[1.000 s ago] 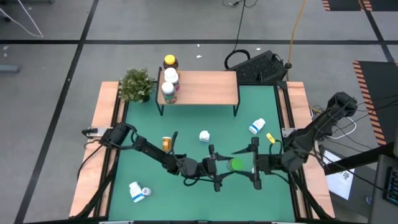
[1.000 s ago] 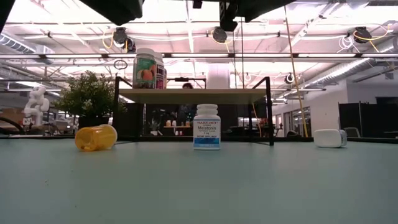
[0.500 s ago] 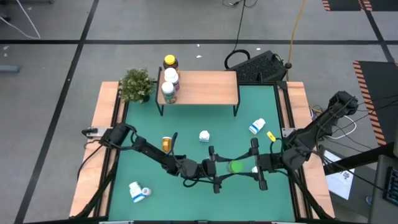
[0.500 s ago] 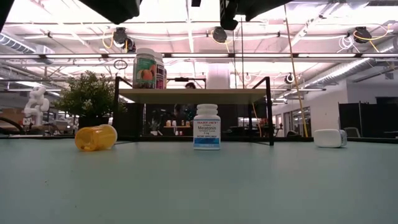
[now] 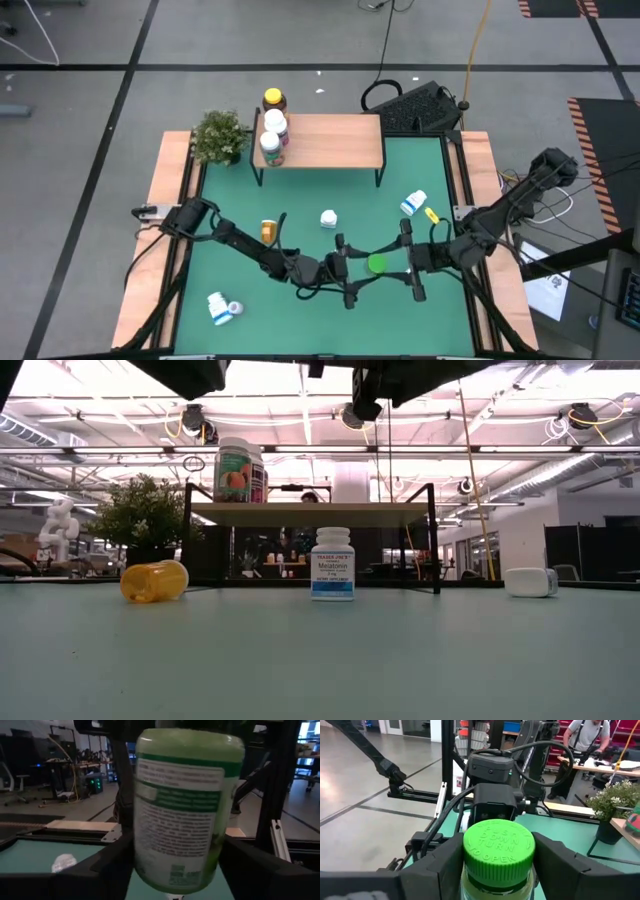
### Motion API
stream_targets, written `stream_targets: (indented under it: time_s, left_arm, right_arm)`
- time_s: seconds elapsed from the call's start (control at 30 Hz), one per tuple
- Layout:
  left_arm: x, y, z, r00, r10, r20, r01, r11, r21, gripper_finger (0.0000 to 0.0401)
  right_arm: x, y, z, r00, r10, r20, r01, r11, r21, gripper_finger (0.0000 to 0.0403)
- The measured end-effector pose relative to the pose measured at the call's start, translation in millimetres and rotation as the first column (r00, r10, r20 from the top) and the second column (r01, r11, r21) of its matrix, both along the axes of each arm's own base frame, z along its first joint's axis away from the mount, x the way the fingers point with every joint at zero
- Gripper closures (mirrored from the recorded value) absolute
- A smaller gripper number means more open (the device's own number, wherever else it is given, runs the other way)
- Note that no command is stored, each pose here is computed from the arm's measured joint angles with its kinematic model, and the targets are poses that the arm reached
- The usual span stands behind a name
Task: Pick and place medicine bottles onto shelf by color
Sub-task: Put the green pill bottle on the shelf
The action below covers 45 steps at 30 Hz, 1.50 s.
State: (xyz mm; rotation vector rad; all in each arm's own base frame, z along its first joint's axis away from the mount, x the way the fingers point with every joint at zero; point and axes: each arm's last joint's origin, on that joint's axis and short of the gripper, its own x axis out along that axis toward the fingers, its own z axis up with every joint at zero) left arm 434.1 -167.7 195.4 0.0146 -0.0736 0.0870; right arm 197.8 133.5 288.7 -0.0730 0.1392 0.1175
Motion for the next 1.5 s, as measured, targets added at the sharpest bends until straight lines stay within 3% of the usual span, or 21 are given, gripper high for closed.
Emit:
stream_targets:
  time_s: [0.2, 0.37, 0.47, 0.63, 0.8, 0.93, 1.1, 1.23, 1.37, 1.5]
  left_arm:
    - [-12, -2, 16, 0.986, 0.038, -0.16, -0.034, 0.999, 0.032, 0.0048]
    - [-38, 6, 38, 0.914, 0.164, -0.37, -0.174, 0.985, 0.005, 0.0028]
    - [-61, 13, 56, 0.864, 0.271, -0.424, -0.315, 0.949, -0.035, 0.0039]
    - [-104, 9, 79, 0.773, 0.469, -0.427, -0.467, 0.876, 0.116, 0.0082]
    - [-157, 25, 117, 0.712, 0.598, -0.369, -0.563, 0.8, 0.21, 0.0122]
    - [-188, 44, 139, 0.681, 0.641, -0.354, -0.587, 0.767, 0.261, 0.0146]
    - [-207, 70, 146, 0.599, 0.728, -0.334, -0.639, 0.685, 0.348, 0.0167]
    - [-217, 91, 144, 0.514, 0.786, -0.344, -0.697, 0.616, 0.367, 0.0177]
    - [-224, 107, 139, 0.431, 0.814, -0.388, -0.754, 0.562, 0.341, 0.0182]
    - [-224, 118, 131, 0.373, 0.832, -0.411, -0.782, 0.52, 0.344, 0.0183]
  right_arm:
    - [9, -12, 0, 1.0, 0.019, -0.008, -0.019, 0.999, 0.034, 0.02]
    - [17, -30, 10, 0.998, -0.053, 0.032, 0.053, 0.998, -0.018, 0.02]
    - [25, -48, 21, 0.991, -0.12, 0.06, 0.124, 0.99, -0.069, 0.02]
    - [43, -97, 44, 0.974, -0.192, 0.118, 0.201, 0.977, -0.077, 0.02]
    - [65, -167, 67, 0.96, -0.237, 0.152, 0.242, 0.97, -0.014, 0.02]
    - [90, -219, 68, 0.962, -0.248, 0.116, 0.247, 0.969, 0.025, 0.02]
    - [127, -273, 49, 0.956, -0.291, 0.041, 0.291, 0.957, 0.022, 0.02]
    - [147, -315, 35, 0.94, -0.341, 0.016, 0.341, 0.94, -0.002, 0.02]
    - [154, -357, 22, 0.921, -0.384, 0.072, 0.385, 0.923, -0.008, 0.02]
    - [154, -394, -3, 0.921, -0.385, 0.064, 0.382, 0.922, 0.055, 0.02]
